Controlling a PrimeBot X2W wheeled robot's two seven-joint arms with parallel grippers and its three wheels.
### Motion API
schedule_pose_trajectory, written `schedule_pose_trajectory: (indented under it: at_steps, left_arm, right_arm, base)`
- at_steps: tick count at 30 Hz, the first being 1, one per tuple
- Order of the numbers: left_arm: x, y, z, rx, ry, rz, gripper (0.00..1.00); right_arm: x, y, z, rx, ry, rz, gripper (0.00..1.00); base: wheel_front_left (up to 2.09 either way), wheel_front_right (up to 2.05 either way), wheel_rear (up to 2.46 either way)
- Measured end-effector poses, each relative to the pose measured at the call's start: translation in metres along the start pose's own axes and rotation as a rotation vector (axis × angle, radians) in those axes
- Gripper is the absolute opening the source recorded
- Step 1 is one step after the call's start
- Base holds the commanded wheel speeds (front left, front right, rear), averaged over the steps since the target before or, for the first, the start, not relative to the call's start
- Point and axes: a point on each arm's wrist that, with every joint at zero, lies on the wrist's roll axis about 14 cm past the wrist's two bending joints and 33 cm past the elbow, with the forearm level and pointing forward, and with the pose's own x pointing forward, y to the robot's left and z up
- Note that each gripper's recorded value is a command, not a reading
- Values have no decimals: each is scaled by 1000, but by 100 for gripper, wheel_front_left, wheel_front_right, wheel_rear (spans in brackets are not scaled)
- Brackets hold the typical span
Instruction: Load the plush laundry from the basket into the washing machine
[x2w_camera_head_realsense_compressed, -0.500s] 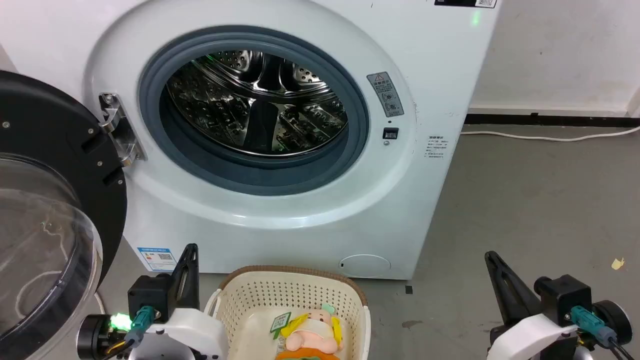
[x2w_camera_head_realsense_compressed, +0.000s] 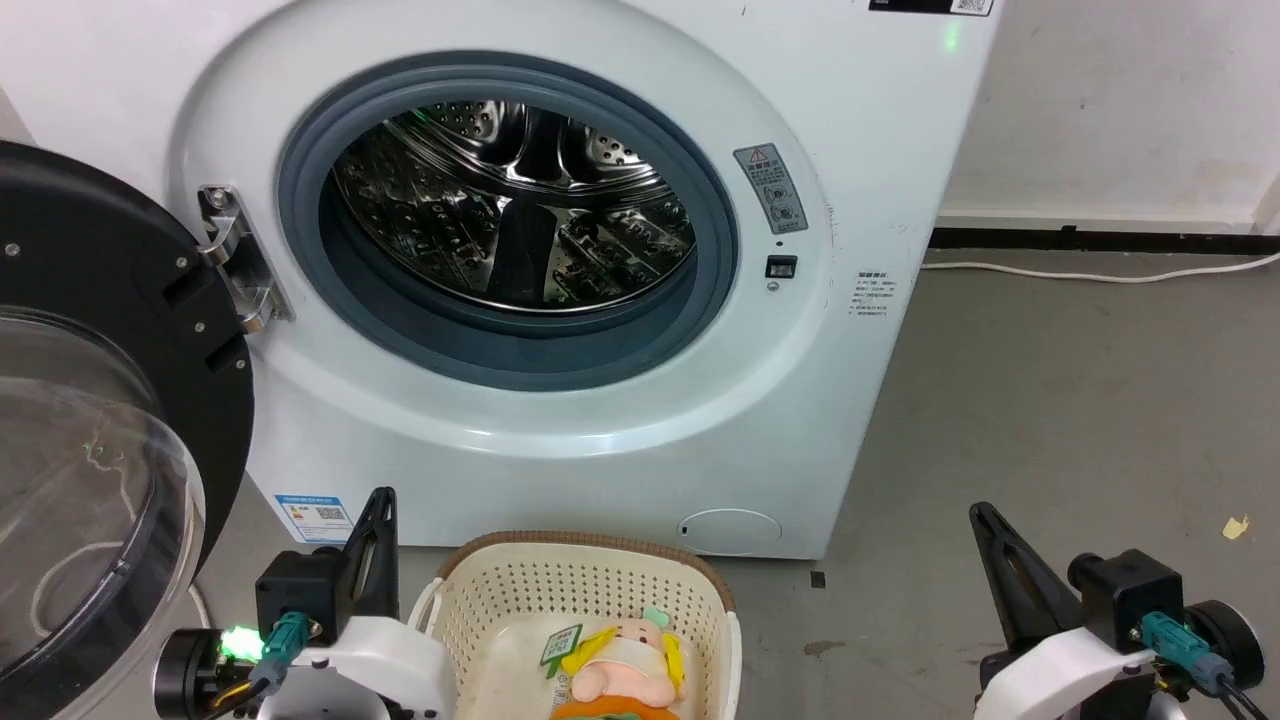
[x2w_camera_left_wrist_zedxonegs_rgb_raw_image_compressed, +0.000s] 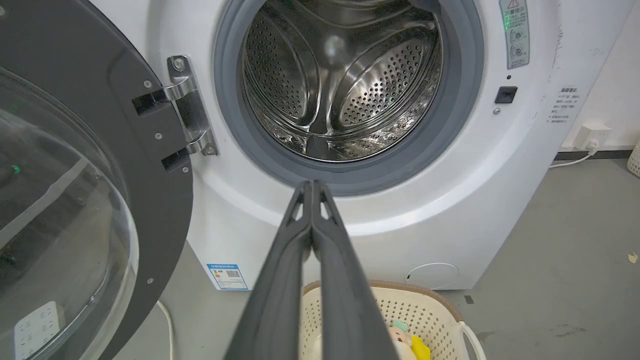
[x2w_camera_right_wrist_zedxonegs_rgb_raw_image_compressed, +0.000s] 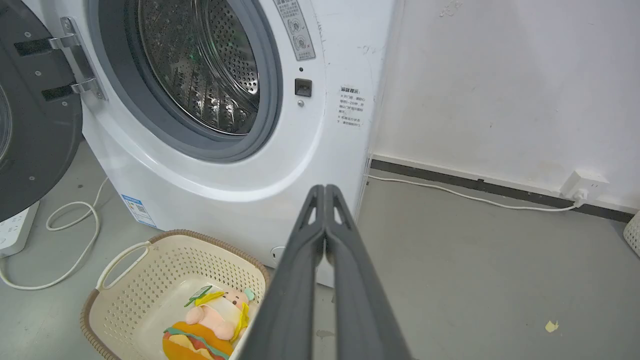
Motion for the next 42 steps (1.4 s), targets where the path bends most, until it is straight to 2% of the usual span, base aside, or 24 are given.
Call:
schedule_pose_trajectory:
  at_steps: [19,20,21,23,24,34,42]
  left_arm:
    - [0,0,0,0,0,0,0]
    - [0,0,0,0,0,0,100]
    - [0,0,0,0,0,0,0]
    - [0,0,0,0,0,0,0]
    - [0,0,0,0,0,0,100]
    - [1,-7,-1,-18,-2,-21,100]
    - [10,-25,-19,-46,37,-77,100]
  right_arm:
    - [0,0,0,0,0,0,0]
    - [0,0,0,0,0,0,100]
    - [0,0,0,1,1,-1,0]
    - [0,0,0,1,1,0,0]
    - [0,0,0,1,1,0,100]
    - [0,-1,-1,14,-5,-5,100]
    - [3,-5,-10,54,6,-16,100]
  base:
    - [0,0,0]
    - [0,0,0]
    - [0,0,0]
    - [0,0,0]
    - [0,0,0]
    - [0,0,0]
    - [0,0,0]
